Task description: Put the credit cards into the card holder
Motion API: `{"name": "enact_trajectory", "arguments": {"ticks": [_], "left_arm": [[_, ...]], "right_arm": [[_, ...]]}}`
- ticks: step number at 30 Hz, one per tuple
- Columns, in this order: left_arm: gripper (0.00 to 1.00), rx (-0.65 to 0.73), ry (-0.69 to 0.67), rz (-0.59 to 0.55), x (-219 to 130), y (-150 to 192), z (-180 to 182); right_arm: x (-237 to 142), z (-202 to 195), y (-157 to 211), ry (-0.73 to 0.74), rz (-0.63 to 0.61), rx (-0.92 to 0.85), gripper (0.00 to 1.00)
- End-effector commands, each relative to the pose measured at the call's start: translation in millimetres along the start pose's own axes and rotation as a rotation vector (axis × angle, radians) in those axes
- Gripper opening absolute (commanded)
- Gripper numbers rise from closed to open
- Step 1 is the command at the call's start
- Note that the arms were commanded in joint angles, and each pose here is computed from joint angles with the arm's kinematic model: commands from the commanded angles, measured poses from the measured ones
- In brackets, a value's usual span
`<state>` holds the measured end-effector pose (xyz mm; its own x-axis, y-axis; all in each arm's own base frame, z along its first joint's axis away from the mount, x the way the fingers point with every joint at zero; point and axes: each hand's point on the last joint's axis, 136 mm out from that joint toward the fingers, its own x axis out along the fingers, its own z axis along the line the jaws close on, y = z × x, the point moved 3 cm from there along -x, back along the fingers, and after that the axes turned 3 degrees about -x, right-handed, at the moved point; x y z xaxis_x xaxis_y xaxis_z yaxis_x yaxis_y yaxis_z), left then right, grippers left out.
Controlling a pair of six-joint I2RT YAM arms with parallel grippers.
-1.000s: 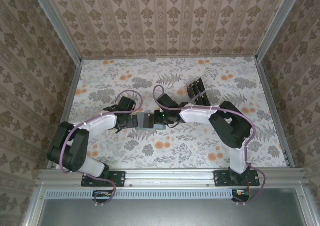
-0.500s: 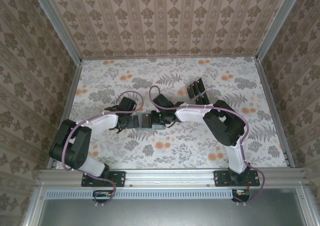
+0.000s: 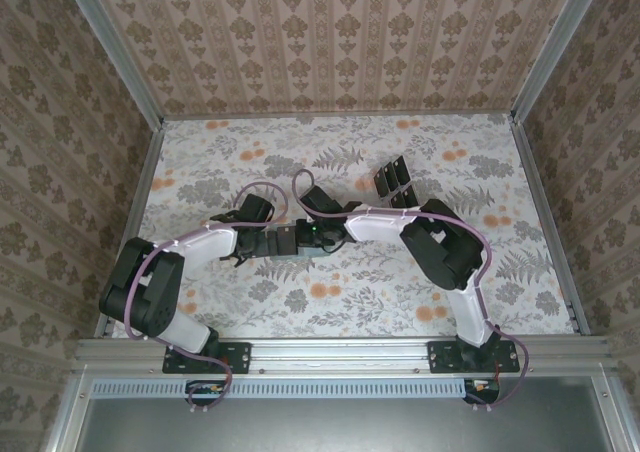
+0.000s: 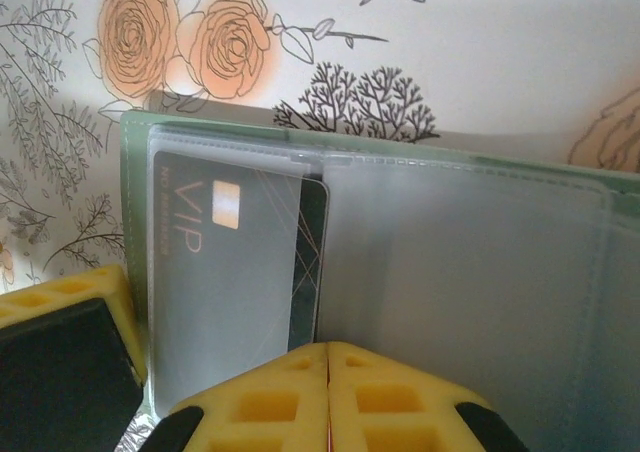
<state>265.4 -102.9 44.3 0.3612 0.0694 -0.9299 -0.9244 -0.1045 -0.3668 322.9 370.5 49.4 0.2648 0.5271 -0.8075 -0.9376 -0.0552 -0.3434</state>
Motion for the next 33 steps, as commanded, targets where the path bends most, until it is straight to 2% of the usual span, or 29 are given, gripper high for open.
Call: {"name": "enact_trajectory", "arguments": {"ticks": [1,6,11,16,19,25,33], "left_arm": [[1.00,-0.001,-0.012,0.033,8,10,0],[1.00,-0.001,-0.011,0.032,6,10,-1],[1.00,-0.026,-0.014,0.005,-5,2,8],[1.00,-0.076,-0.011,-0.014,-12,-5,22],[1.00,-0.084,-0.014,-0.015,-12,-7,25],[1.00,-0.086,-0.015,0.003,-6,-5,25],[1.00,-0.086,-0.010,0.012,-2,-3,24]], "right_arm": [[8,10,8,-0.030,0.044,-0.007,0.09],[2,13,4,-0.037,0.028,-0.014,0.10],[-20,-3,0,-0.014,-0.023,0.004,0.24],[-32,-25,0,0.009,-0.041,0.037,0.25],[-33,-23,-2,-0.005,-0.044,0.037,0.24],[-32,-11,-11,-0.038,-0.050,0.028,0.10],[-20,-3,-9,-0.044,-0.026,0.019,0.06]]}}
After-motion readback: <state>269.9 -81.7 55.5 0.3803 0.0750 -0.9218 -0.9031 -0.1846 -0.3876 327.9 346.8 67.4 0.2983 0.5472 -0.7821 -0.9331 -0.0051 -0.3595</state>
